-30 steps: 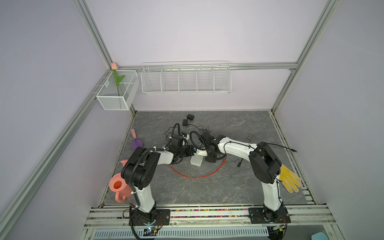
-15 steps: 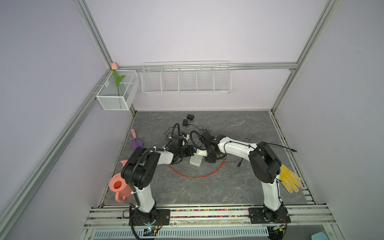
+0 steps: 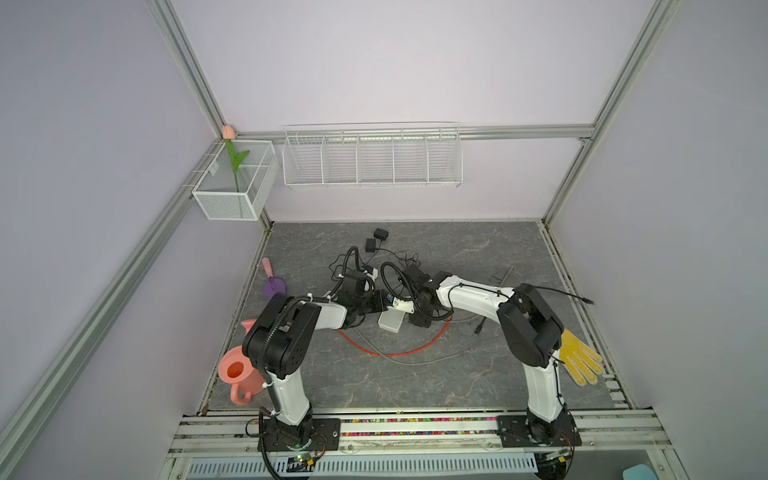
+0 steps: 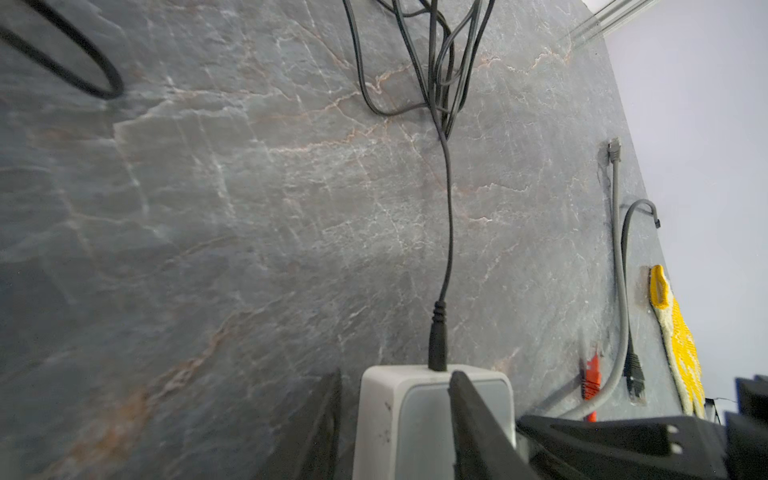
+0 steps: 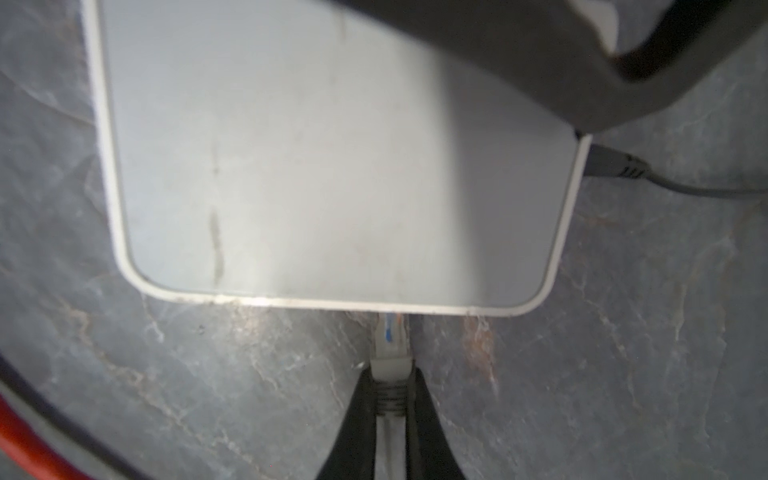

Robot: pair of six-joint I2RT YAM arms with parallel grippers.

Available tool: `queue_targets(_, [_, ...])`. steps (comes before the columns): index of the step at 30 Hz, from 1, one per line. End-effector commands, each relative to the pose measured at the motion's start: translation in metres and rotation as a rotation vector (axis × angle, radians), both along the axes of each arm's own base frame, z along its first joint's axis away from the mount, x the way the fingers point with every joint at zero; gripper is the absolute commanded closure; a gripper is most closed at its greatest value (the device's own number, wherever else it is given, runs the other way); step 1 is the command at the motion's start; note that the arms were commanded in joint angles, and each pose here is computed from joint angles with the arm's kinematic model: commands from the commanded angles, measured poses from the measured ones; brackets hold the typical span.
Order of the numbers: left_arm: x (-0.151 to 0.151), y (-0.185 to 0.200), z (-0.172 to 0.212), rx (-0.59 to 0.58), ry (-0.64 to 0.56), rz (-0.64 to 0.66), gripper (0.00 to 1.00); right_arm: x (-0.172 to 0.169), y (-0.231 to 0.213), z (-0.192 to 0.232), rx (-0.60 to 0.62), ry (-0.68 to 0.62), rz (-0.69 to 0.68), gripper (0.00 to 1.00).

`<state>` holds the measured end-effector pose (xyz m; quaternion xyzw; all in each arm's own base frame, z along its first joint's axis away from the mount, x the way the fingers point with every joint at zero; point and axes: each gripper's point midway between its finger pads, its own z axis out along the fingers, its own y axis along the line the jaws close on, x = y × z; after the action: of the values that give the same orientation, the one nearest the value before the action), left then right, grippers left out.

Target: Insert the plug into the switch port

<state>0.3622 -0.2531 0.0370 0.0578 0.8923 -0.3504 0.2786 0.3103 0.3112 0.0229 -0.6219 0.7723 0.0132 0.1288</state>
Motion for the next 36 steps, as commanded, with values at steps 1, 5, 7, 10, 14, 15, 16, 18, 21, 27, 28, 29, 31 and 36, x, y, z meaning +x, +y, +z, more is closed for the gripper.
queue_targets(1, [-0.044,-0.017,-0.026,0.016,0.116,-0.129,0.57,0.031,0.037,0.030,0.171,-0.151,-0.043,0.93])
queue_targets(5, [-0.045,-0.016,-0.027,0.025,0.118,-0.130,0.57,0.033,0.038,0.034,0.177,-0.163,-0.043,0.93])
queue_targets(7, [-0.045,-0.015,-0.027,0.029,0.118,-0.133,0.57,0.035,0.038,0.036,0.180,-0.165,-0.041,0.93])
queue_targets(10, [-0.046,-0.015,-0.028,0.033,0.120,-0.136,0.57,0.032,0.039,0.038,0.188,-0.161,-0.032,0.93])
queue_targets(14, [-0.047,-0.016,-0.030,0.030,0.129,-0.138,0.57,0.027,0.041,0.043,0.226,-0.147,-0.021,0.93])
queue_targets(15, [-0.047,-0.016,-0.031,0.024,0.133,-0.141,0.57,0.027,0.042,0.044,0.240,-0.147,-0.021,0.93])
queue_targets(16, [-0.048,-0.018,-0.031,0.018,0.136,-0.145,0.57,0.027,0.042,0.045,0.249,-0.148,-0.023,0.93])
queue_targets(18, [-0.049,-0.019,-0.030,0.002,0.142,-0.150,0.57,0.027,0.042,0.046,0.255,-0.148,-0.025,0.93])
queue_targets(21, [-0.051,-0.021,-0.029,-0.023,0.159,-0.161,0.57,0.028,0.040,0.046,0.257,-0.145,-0.027,0.93])
queue_targets(27, [-0.055,-0.017,-0.032,-0.074,0.228,-0.178,0.56,0.027,0.035,0.045,0.283,-0.135,-0.031,0.93])
queue_targets(28, [-0.055,-0.015,-0.035,-0.066,0.242,-0.176,0.56,0.027,0.034,0.044,0.281,-0.135,-0.033,0.93])
queue_targets(29, [-0.056,-0.014,-0.038,-0.057,0.254,-0.177,0.56,0.026,0.033,0.044,0.280,-0.134,-0.031,0.93])
queue_targets(31, [-0.057,-0.013,-0.043,-0.046,0.269,-0.174,0.56,0.025,0.034,0.043,0.284,-0.128,-0.029,0.93])
queue_targets(36, [-0.058,-0.012,-0.048,-0.042,0.290,-0.172,0.57,0.021,0.033,0.041,0.294,-0.118,-0.031,0.93])
